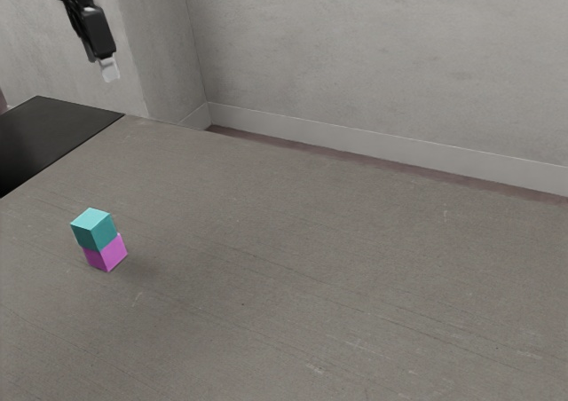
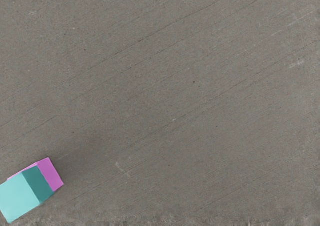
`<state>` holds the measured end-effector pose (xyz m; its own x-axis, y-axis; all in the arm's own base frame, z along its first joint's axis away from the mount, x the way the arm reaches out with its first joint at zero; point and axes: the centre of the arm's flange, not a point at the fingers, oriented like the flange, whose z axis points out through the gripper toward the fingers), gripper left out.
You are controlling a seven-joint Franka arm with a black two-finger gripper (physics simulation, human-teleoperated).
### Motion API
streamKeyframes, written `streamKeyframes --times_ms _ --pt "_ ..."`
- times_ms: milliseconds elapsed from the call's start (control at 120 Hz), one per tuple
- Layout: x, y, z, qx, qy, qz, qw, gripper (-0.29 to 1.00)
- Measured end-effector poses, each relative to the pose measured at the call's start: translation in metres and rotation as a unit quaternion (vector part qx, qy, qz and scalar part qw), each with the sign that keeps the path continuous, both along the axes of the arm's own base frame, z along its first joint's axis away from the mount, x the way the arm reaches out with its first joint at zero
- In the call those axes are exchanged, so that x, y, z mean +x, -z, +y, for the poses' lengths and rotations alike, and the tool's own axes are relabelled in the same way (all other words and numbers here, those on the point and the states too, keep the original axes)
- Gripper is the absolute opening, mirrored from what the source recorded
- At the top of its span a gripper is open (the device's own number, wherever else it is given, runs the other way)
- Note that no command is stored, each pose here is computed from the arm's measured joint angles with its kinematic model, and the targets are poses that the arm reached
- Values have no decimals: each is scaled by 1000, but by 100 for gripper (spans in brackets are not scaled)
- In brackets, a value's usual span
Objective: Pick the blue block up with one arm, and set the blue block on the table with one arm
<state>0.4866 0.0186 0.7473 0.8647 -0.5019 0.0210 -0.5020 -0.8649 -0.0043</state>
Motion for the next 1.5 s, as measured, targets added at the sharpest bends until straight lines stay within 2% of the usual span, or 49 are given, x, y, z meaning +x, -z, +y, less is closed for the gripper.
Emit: streamKeyframes --times_ms 67,175,267,325,367,492,642,742,875,967,1075,1308,1500 --pt "-15 6 -5 1 -1 24 1000 70" --pt "-53 15 38 13 -61 53 997 70" --pt "-86 77 29 44 -108 99 988 70" --pt "-97 109 25 37 -136 102 985 70" --pt "-102 113 7 49 -145 85 985 70" --pt "-86 128 -22 80 -160 59 982 70" --pt "-52 160 -28 55 -159 62 984 70" --pt "-42 210 -19 37 -173 82 981 70" --pt "-32 268 -23 48 -184 79 978 70" --pt "-19 295 -19 38 -185 68 980 70" --pt "7 294 26 8 -218 31 975 70" --pt "17 311 131 -5 -280 9 960 70" --pt "14 327 199 4 -301 2 954 70"
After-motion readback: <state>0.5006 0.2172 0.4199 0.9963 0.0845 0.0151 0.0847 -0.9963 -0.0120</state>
